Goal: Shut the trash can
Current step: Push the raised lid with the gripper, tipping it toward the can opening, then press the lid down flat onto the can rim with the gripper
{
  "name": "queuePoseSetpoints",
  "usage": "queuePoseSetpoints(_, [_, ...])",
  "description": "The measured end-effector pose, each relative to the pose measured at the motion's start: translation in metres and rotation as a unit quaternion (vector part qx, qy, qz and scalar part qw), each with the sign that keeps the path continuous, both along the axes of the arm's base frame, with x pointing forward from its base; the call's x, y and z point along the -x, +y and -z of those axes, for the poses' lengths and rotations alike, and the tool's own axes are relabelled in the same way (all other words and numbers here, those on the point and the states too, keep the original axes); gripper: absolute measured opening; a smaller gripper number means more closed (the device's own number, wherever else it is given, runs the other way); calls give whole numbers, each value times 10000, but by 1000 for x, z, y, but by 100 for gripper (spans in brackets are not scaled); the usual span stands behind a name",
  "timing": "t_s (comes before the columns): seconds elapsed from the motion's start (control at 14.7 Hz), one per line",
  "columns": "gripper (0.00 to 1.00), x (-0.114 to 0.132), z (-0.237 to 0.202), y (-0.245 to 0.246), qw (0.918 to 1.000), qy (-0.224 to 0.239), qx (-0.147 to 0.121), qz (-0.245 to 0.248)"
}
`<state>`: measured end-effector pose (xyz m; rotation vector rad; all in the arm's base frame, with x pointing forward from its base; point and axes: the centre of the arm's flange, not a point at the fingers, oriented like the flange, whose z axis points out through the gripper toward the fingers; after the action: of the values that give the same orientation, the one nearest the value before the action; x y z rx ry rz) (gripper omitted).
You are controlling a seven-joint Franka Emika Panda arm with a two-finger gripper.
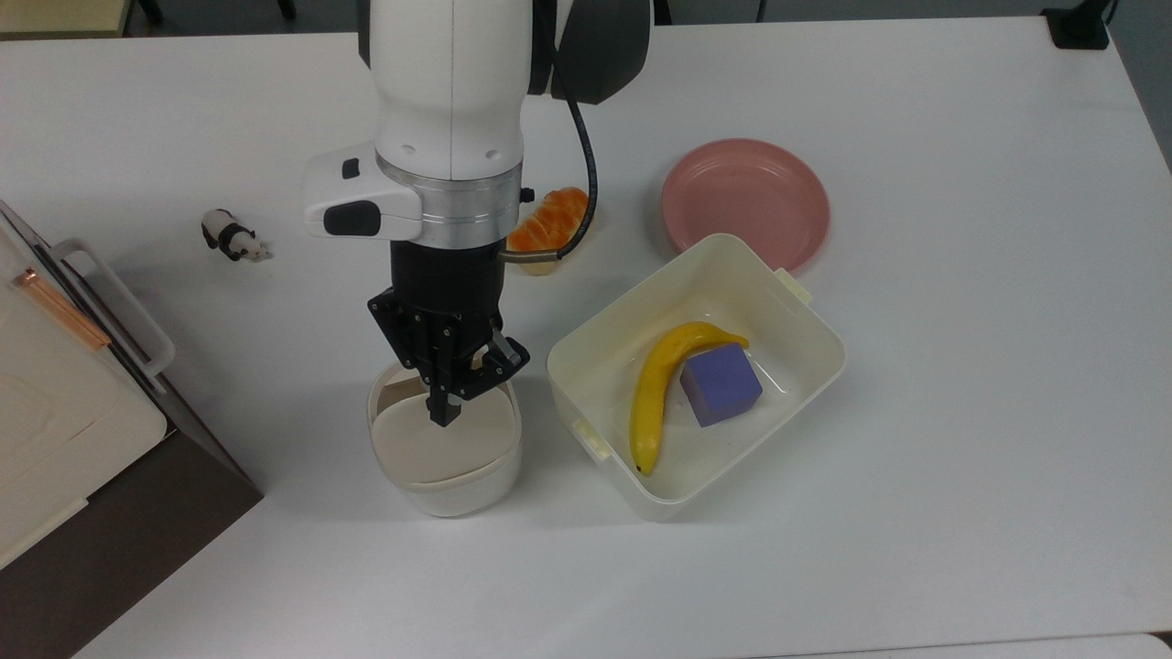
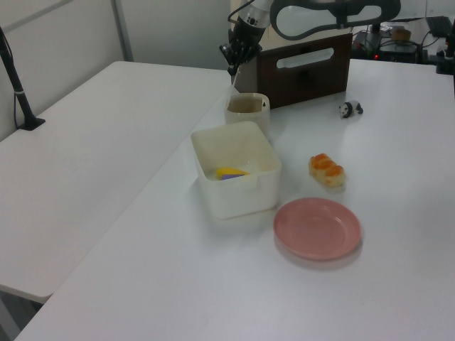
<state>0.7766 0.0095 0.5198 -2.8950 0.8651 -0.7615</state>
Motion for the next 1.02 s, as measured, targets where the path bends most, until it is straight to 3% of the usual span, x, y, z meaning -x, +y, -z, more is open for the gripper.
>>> queuePoseSetpoints(0.34, [1, 2, 2, 1, 9999, 66, 48, -83])
queuePoseSetpoints(1.02, [1, 19, 1, -18, 9970, 670, 284, -269])
